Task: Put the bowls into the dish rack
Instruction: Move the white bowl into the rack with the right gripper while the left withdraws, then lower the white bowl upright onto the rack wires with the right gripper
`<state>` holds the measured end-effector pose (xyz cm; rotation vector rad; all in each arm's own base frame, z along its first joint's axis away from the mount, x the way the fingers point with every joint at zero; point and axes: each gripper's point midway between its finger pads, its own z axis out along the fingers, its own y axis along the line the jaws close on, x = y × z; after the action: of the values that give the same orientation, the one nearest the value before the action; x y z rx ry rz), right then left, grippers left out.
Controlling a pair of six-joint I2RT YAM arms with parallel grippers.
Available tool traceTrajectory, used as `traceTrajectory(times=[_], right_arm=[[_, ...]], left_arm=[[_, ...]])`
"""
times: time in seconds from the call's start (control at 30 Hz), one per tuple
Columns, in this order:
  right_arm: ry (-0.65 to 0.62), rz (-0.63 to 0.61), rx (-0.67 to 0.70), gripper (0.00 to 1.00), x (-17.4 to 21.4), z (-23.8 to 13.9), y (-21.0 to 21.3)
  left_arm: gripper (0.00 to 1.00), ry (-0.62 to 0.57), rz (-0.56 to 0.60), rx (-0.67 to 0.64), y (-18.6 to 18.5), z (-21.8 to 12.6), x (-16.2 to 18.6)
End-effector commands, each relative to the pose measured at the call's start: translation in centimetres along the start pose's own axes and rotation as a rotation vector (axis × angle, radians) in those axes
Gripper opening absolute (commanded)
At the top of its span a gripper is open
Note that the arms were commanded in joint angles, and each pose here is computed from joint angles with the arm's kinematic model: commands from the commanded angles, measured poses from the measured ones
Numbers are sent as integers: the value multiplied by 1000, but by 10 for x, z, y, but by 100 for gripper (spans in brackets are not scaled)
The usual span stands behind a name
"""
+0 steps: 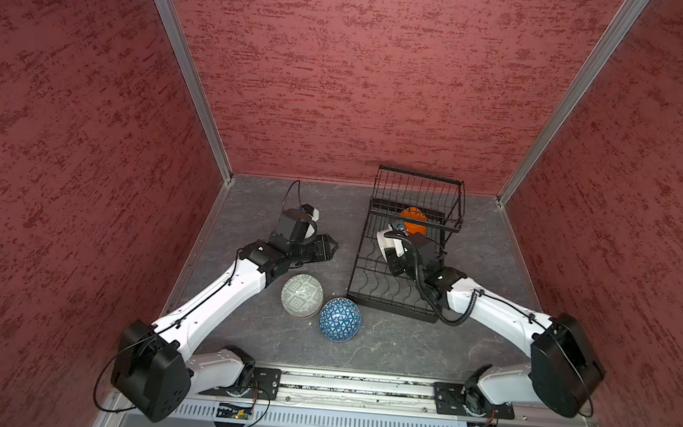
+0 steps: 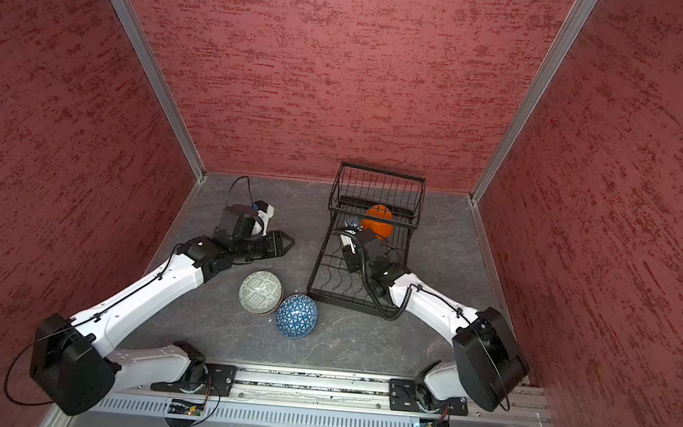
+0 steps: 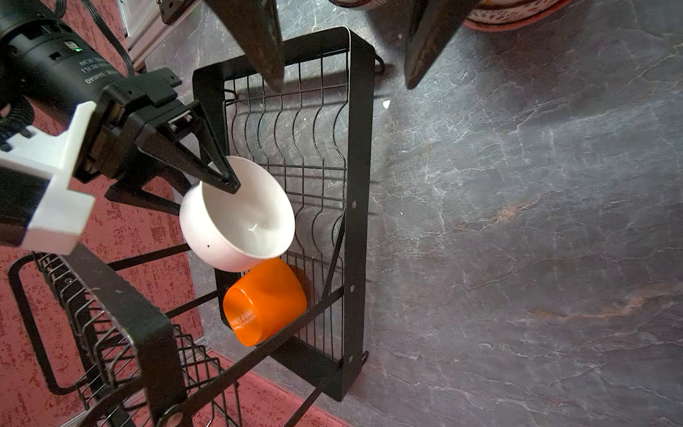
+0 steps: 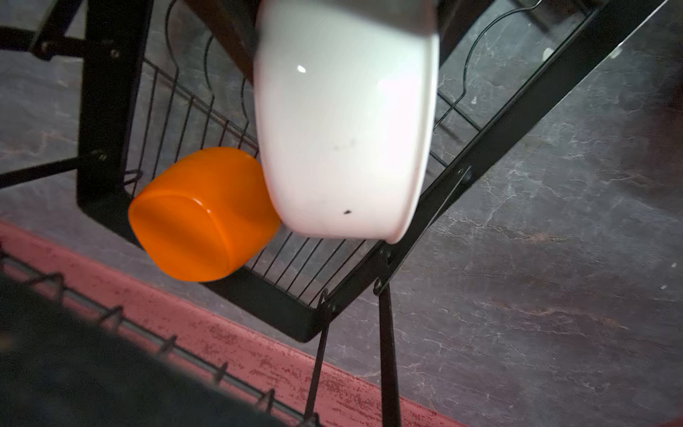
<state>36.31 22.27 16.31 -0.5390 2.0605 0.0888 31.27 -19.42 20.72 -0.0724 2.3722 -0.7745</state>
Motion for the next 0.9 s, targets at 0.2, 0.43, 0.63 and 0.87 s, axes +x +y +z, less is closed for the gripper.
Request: traceTrajectory(times=[0.2, 0.43, 0.63, 0.87], right_arm=[[-171, -154, 169, 46, -34, 11, -13], [-234, -247, 244, 46, -33, 26, -17], [-284, -296, 277, 46, -38, 39, -15], [-322, -352, 332, 46, -43, 55, -15]], left_arm=[[52, -11, 3, -16, 9, -6, 0], [52, -16, -1, -24, 12, -10, -2], [52, -9, -3, -32, 15, -10, 1], [52, 1, -3, -47, 19, -10, 3]])
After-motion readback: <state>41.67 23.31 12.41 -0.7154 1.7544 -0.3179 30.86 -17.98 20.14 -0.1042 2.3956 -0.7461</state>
